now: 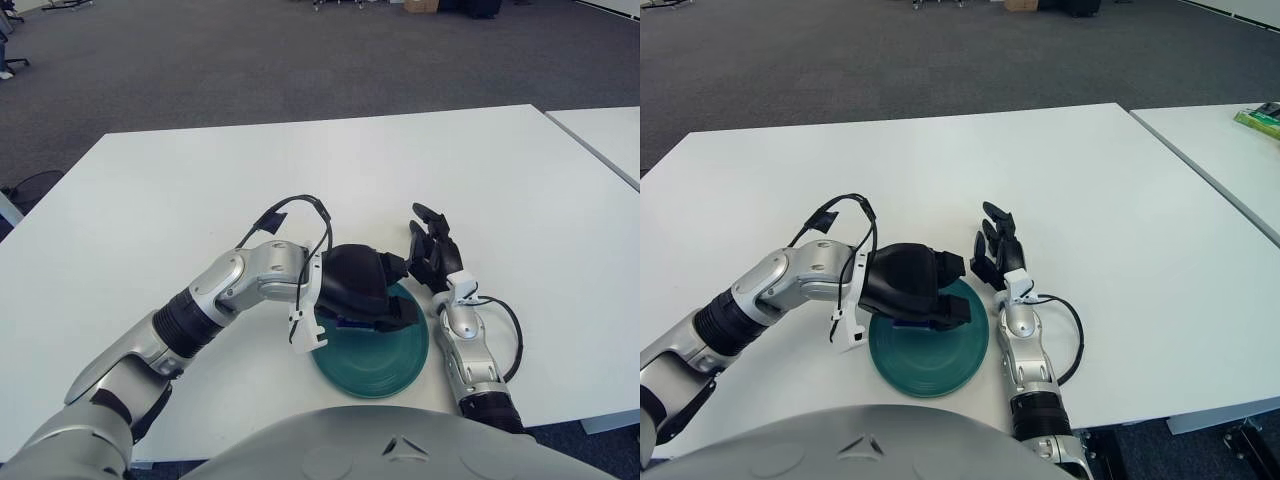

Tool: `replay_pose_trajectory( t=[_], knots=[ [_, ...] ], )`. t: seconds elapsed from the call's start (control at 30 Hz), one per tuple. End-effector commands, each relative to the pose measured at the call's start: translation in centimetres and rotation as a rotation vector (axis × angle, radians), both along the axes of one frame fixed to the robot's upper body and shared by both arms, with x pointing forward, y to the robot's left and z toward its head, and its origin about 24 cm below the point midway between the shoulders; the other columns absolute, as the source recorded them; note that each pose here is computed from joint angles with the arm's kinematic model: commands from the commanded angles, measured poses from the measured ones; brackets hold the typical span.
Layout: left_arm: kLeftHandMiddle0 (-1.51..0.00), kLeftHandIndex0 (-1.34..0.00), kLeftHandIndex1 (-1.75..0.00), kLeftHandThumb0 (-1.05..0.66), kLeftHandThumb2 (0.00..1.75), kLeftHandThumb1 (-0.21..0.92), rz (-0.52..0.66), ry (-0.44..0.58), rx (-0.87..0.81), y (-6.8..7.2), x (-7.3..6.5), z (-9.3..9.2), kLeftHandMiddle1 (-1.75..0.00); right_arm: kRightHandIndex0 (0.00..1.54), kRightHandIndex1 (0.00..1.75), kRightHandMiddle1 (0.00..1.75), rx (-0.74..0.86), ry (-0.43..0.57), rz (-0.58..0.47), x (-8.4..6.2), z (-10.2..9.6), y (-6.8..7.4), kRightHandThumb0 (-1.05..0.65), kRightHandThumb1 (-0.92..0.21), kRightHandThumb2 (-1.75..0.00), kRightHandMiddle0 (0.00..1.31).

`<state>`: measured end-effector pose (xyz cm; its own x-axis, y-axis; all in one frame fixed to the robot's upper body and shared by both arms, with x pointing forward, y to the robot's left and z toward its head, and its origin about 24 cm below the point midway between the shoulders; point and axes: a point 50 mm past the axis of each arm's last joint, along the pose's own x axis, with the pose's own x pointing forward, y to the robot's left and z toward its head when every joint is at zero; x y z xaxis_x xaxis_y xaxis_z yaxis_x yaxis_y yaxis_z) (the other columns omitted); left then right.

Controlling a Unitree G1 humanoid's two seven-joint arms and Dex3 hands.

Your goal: Put the gum into the plate.

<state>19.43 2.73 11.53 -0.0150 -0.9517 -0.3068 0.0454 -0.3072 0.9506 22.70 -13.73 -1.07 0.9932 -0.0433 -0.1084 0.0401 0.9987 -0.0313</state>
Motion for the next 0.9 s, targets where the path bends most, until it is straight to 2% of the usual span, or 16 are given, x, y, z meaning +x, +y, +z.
replay_pose_trajectory(
  t=[0.0, 0.07, 0.2, 0.23, 0.27, 0.3, 0.33, 0.4, 0.5, 0.67, 0.87],
  knots=[
    [-0.5, -0.49, -1.74, -0.01, 1.32, 0.32, 0.02, 0.024, -0.045, 0.0, 0.4, 0.5, -1.75, 0.27, 0.0, 0.62, -0.01, 0.266, -0.011, -2.5, -4.3, -0.5, -0.59, -0.92, -0.85, 0.0],
    [-0.43, -0.42, -1.74, -0.01, 1.2, 0.42, 0.033, 0.032, -0.066, 0.3, 0.4, 0.4, -1.75, 0.28, 0.0, 0.62, -0.006, 0.264, -0.013, -2.5, -4.3, -0.5, -0.59, -0.92, -0.85, 0.0],
    [-0.34, -0.33, -1.74, -0.01, 1.04, 0.55, 0.043, 0.024, -0.065, 0.4, 0.5, 0.3, -1.75, 0.29, 0.01, 0.62, 0.0, 0.257, -0.015, -2.5, -4.3, -0.6, -0.59, -0.92, -0.86, 0.0],
    [-0.32, -0.28, -1.68, -0.15, 0.96, 0.61, 0.045, 0.021, -0.061, 0.4, 0.5, 0.3, -1.7, 0.29, 0.01, 0.62, 0.002, 0.255, -0.015, -2.5, -4.3, -0.6, -0.59, -0.92, -0.86, 0.0],
    [-0.3, -0.22, -1.59, -0.36, 0.8, 0.72, 0.045, 0.016, -0.049, 0.4, 0.5, 0.2, -1.61, 0.29, 0.01, 0.62, 0.005, 0.254, -0.014, -2.5, -4.3, -0.6, -0.59, -0.92, -0.87, 0.0],
    [-0.29, -0.17, -1.47, -0.45, 0.75, 0.76, 0.046, 0.015, -0.038, 0.4, 0.5, 0.1, -1.46, 0.3, 0.01, 0.62, 0.008, 0.254, -0.014, -2.6, -4.4, -0.6, -0.59, -0.92, -0.87, 0.0],
    [-0.32, -0.11, -1.27, -0.57, 0.7, 0.82, 0.046, 0.014, -0.031, 0.3, 0.5, 0.1, -1.13, 0.3, 0.01, 0.63, 0.009, 0.254, -0.014, -2.6, -4.4, -0.6, -0.59, -0.92, -0.88, 0.0],
    [-0.37, -0.04, -0.99, -0.7, 0.66, 0.88, 0.049, 0.023, -0.021, 0.3, 0.4, -0.1, -0.63, 0.3, 0.01, 0.63, 0.009, 0.258, -0.015, -2.6, -4.5, -0.7, -0.59, -0.92, -0.89, 0.0],
    [-0.41, -0.01, -0.79, -0.76, 0.67, 0.91, 0.053, 0.032, -0.017, 0.2, 0.4, -0.1, -0.32, 0.31, 0.02, 0.63, 0.009, 0.261, -0.016, -2.5, -4.6, -0.8, -0.59, -0.92, -0.9, 0.0],
    [-0.4, 0.0, -0.64, -0.8, 0.71, 0.92, 0.083, 0.094, -0.034, 0.2, 0.6, 0.6, -0.16, 0.33, 0.02, 0.65, -0.001, 0.267, -0.035, -2.0, -5.0, -1.0, -0.57, -0.92, -0.89, 0.0],
    [-0.37, 0.0, -0.53, -0.87, 0.77, 0.92, 0.116, 0.194, -0.01, 0.3, 1.0, 0.9, -0.08, 0.36, 0.03, 0.68, -0.026, 0.269, -0.035, -1.4, -5.7, -1.1, -0.56, -0.92, -0.86, 0.0]
  ],
)
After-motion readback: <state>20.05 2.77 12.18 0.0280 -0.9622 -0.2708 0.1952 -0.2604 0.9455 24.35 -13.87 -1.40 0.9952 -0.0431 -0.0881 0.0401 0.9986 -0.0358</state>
